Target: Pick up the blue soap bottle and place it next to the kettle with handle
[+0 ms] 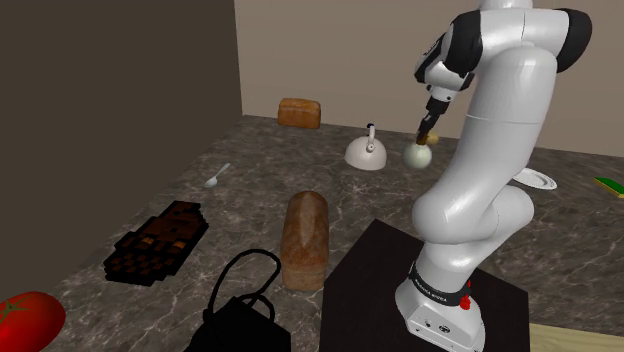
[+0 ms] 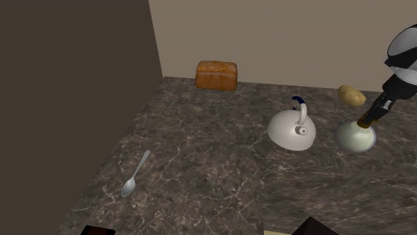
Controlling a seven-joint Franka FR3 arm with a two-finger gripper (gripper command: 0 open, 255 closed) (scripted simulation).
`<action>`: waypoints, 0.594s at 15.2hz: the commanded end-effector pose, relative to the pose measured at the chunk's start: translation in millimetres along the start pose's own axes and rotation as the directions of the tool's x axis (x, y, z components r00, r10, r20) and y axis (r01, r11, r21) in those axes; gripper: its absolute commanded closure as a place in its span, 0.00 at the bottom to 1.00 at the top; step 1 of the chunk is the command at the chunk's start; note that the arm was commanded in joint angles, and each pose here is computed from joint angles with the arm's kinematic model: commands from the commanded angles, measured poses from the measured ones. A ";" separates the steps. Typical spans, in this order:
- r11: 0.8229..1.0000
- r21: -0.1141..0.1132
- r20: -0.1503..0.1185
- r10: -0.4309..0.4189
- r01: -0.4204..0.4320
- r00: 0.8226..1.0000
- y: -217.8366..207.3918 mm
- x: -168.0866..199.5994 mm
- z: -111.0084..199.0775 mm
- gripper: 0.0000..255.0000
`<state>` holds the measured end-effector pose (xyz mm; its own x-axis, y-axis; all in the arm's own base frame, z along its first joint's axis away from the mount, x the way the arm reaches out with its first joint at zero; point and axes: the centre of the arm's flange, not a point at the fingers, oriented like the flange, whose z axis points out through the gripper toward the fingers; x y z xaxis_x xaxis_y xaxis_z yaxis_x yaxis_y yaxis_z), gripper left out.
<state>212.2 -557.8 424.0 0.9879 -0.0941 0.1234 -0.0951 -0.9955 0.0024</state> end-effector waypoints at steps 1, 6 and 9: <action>1.000 -0.001 -0.001 0.000 0.000 1.000 0.4 -0.7 11.0 1.00; 1.000 -0.001 -0.001 0.000 0.000 1.000 0.3 -1.6 18.5 1.00; 1.000 -0.001 -0.001 0.000 0.000 1.000 0.3 -1.6 18.5 1.00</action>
<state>212.8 -558.2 405.3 0.9879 -0.0941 0.1236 -0.0951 -0.9955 0.0028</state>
